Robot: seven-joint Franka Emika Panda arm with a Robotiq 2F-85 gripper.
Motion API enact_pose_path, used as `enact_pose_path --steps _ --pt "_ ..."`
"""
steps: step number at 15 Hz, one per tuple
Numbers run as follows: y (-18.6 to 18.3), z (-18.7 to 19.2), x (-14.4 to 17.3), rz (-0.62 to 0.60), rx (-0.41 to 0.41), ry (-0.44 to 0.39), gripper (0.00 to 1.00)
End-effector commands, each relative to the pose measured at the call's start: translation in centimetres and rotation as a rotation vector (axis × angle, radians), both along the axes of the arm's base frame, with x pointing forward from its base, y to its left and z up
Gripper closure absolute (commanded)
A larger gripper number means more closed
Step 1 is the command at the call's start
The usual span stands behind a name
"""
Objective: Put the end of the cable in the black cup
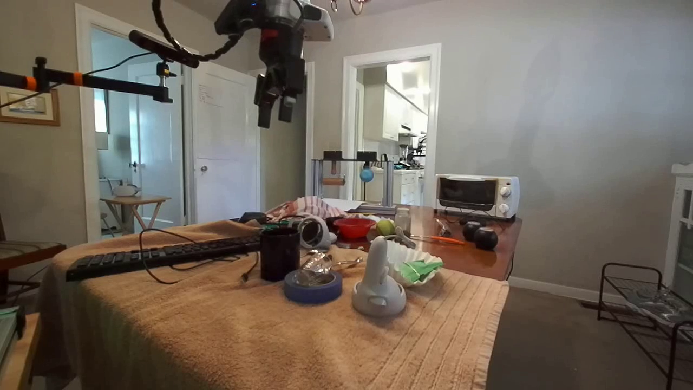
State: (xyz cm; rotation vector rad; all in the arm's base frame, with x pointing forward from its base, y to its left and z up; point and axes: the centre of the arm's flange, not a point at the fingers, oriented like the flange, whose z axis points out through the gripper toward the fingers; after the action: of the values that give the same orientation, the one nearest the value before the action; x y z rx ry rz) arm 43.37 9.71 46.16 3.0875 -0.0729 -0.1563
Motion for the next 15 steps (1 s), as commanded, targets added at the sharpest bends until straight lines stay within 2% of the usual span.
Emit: enact_pose_path --steps 1,4,12,13,15 --pt "2.2 -1.6 -4.7 0.201 0.02 -0.014 0.0" --pt "4.0 -3.3 -7.0 0.365 0.014 -0.034 0.0" --pt "8.4 -8.3 -8.9 0.798 -0.037 -0.008 0.0" --pt "8.1 -6.8 -8.6 0.703 -0.016 -0.002 0.0" --pt "8.6 -7.5 -8.9 0.756 -0.026 0.001 0.0"
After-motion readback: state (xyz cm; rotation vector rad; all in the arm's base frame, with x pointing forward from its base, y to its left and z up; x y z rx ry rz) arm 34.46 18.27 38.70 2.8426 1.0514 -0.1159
